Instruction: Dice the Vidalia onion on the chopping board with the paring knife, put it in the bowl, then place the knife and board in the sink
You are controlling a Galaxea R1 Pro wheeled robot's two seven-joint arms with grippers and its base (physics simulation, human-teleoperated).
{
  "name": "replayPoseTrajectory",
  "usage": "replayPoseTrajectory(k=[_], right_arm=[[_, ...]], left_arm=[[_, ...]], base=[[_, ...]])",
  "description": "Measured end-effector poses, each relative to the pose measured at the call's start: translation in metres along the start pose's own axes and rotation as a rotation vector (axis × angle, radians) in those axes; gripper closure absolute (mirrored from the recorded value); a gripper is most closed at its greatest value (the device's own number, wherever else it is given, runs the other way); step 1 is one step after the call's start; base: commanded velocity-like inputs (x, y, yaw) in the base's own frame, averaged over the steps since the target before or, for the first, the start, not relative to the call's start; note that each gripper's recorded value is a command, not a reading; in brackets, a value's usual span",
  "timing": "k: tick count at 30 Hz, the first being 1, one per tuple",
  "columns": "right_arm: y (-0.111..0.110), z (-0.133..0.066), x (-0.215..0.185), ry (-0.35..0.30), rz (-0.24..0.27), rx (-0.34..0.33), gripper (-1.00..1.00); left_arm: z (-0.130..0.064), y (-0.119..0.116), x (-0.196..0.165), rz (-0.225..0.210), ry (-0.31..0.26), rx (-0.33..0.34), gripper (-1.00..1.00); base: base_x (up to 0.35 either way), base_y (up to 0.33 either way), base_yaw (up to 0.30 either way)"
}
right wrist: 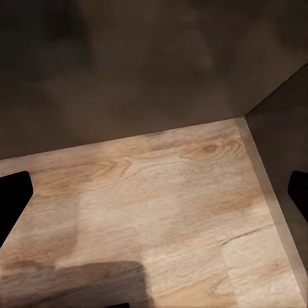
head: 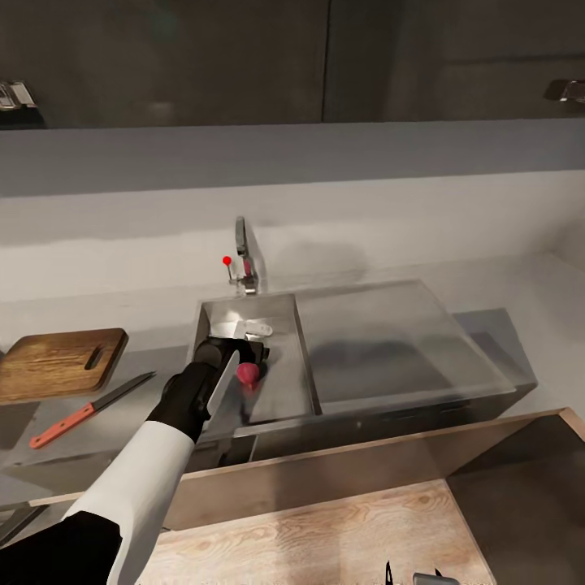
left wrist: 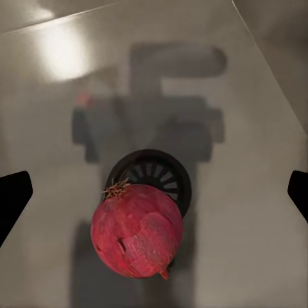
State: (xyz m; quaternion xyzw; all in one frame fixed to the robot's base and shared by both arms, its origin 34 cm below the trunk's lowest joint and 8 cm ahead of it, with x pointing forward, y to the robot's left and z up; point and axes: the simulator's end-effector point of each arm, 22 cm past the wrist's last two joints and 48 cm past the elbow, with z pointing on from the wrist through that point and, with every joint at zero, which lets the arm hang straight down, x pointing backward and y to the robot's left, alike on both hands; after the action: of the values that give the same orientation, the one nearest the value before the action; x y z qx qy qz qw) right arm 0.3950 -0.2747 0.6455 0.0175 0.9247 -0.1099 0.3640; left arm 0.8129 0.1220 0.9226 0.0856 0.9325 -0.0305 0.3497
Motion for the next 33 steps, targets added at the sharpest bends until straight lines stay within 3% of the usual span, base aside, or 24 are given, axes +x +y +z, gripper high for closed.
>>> replayPoseTrajectory(k=[33], right_arm=[[0.001,-0.002,0.022,0.049,-0.011,-0.002,-1.00]], left_arm=[[0.026,0.000,0.033,-0.004,0.064,0.004,-1.00]], base=[[0.000,0.000,0.000]])
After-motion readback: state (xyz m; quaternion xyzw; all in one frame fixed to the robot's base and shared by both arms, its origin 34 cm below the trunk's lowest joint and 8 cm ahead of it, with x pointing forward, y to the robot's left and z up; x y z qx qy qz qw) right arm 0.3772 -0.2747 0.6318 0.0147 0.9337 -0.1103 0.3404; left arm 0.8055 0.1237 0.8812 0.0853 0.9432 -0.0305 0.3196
